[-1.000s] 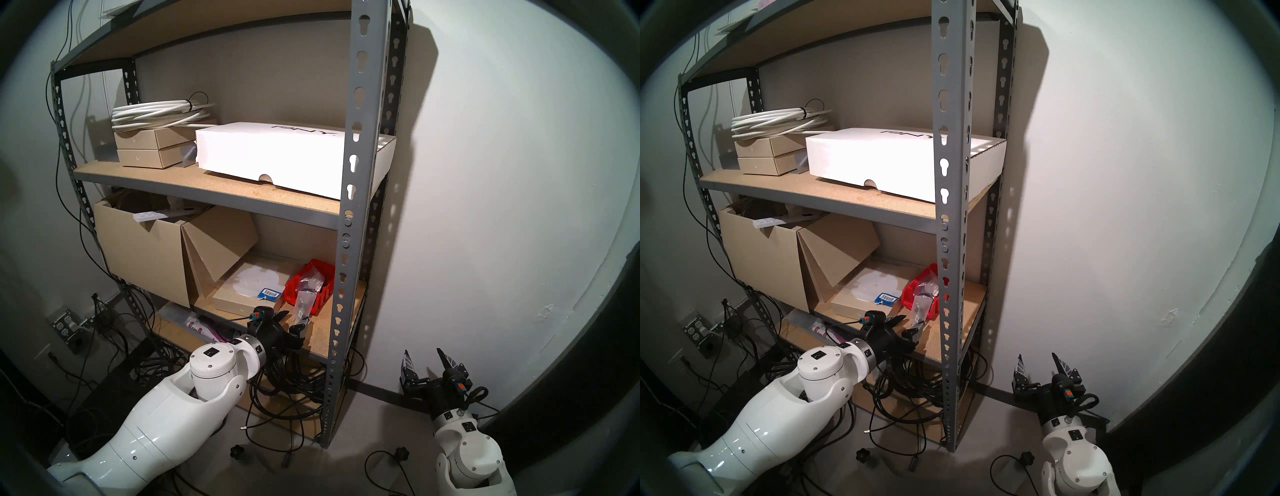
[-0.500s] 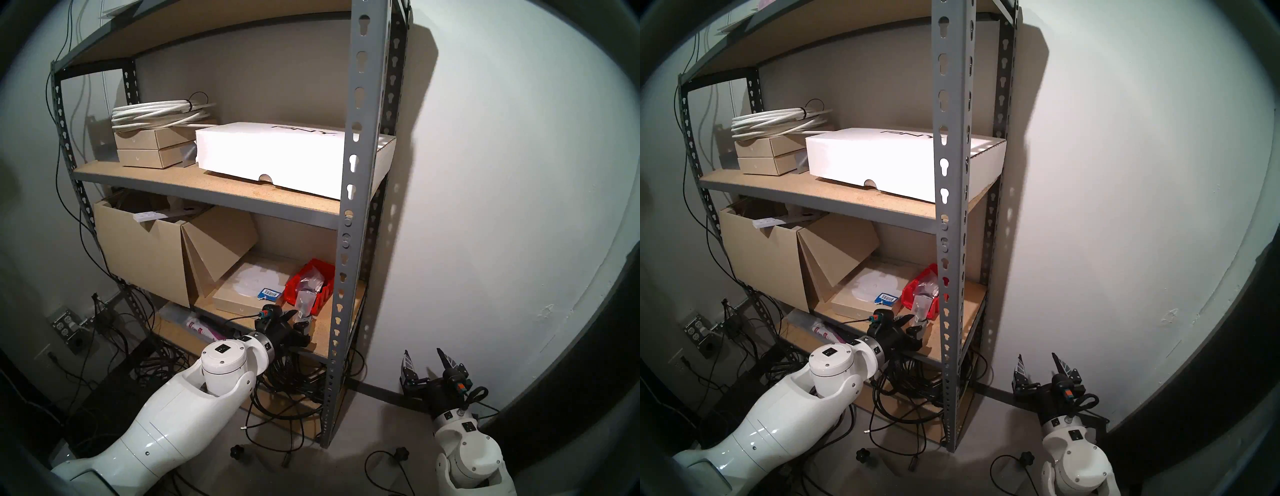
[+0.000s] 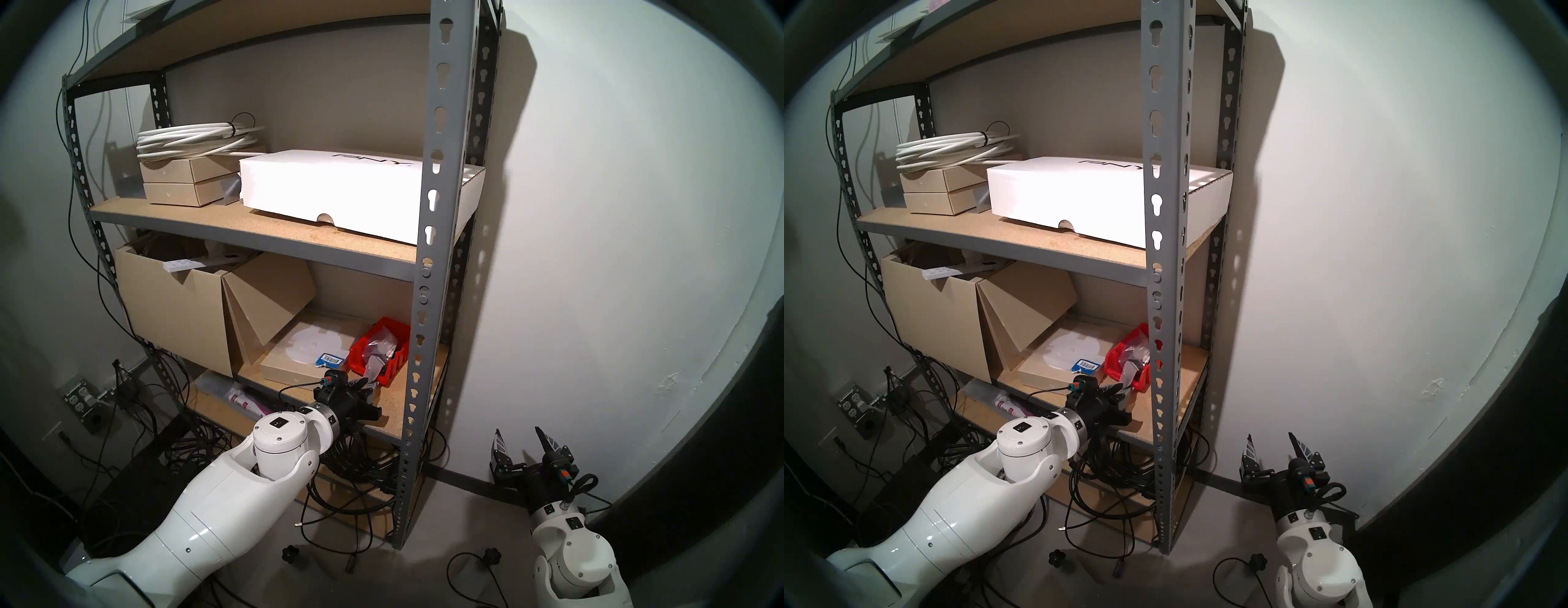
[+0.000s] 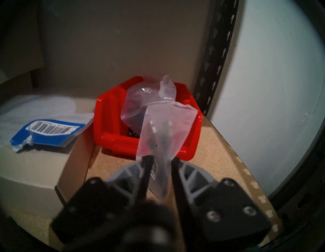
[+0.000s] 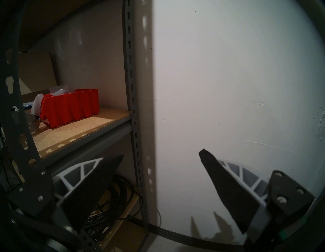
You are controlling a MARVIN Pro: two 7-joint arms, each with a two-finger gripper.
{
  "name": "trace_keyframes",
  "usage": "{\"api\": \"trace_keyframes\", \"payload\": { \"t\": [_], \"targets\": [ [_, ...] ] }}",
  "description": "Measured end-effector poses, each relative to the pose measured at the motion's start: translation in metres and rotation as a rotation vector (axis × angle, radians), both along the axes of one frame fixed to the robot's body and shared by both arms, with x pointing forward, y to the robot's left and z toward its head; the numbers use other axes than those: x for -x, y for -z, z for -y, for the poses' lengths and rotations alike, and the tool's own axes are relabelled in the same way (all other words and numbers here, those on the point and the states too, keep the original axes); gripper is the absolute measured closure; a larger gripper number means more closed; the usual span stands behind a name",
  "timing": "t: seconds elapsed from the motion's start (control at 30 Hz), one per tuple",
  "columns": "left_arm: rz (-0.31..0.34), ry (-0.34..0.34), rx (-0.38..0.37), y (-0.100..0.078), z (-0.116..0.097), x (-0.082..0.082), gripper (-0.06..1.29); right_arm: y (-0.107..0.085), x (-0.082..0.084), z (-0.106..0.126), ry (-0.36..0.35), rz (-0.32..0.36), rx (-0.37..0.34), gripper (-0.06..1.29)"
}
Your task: Organize the rack shelf by putting things into a case
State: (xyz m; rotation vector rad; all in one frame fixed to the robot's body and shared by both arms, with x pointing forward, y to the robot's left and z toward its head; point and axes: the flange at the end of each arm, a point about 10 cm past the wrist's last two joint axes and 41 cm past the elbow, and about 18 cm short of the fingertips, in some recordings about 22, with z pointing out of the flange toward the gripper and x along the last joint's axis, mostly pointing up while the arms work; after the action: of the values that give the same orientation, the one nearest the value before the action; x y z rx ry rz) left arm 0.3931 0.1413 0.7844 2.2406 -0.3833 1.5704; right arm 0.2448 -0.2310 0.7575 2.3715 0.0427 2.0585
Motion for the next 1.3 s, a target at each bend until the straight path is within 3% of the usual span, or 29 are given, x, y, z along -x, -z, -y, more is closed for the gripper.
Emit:
{"api": "trace_keyframes", "payload": {
  "t": [0.03, 0.13, 0.33, 0.47, 0.57, 0.9, 1.3],
  "targets": [
    [0.0, 0.002, 0.002, 0.0, 0.0, 0.0, 0.66, 0.0, 0.0, 0.0, 0.0, 0.0, 0.0, -0.03],
    [0.0, 0.003, 0.006, -0.001, -0.001, 0.0, 0.93, 0.0, 0.0, 0.0, 0.0, 0.0, 0.0, -0.03],
    [-0.003, 0.003, 0.02, -0.003, -0.004, 0.004, 1.06, 0.0, 0.0, 0.0, 0.0, 0.0, 0.0, -0.03],
    [-0.001, 0.004, 0.027, -0.006, -0.009, 0.011, 1.07, 0.0, 0.0, 0.0, 0.0, 0.0, 0.0, -0.03],
    [0.004, 0.004, 0.036, -0.011, -0.011, 0.015, 1.21, 0.0, 0.0, 0.0, 0.0, 0.0, 0.0, -0.03],
    [0.035, 0.0, 0.063, -0.033, -0.02, 0.022, 1.24, 0.0, 0.0, 0.0, 0.0, 0.0, 0.0, -0.03],
    [0.039, 0.049, 0.09, -0.057, -0.01, 0.006, 1.24, 0.0, 0.0, 0.0, 0.0, 0.0, 0.0, -0.03]
  ]
}}
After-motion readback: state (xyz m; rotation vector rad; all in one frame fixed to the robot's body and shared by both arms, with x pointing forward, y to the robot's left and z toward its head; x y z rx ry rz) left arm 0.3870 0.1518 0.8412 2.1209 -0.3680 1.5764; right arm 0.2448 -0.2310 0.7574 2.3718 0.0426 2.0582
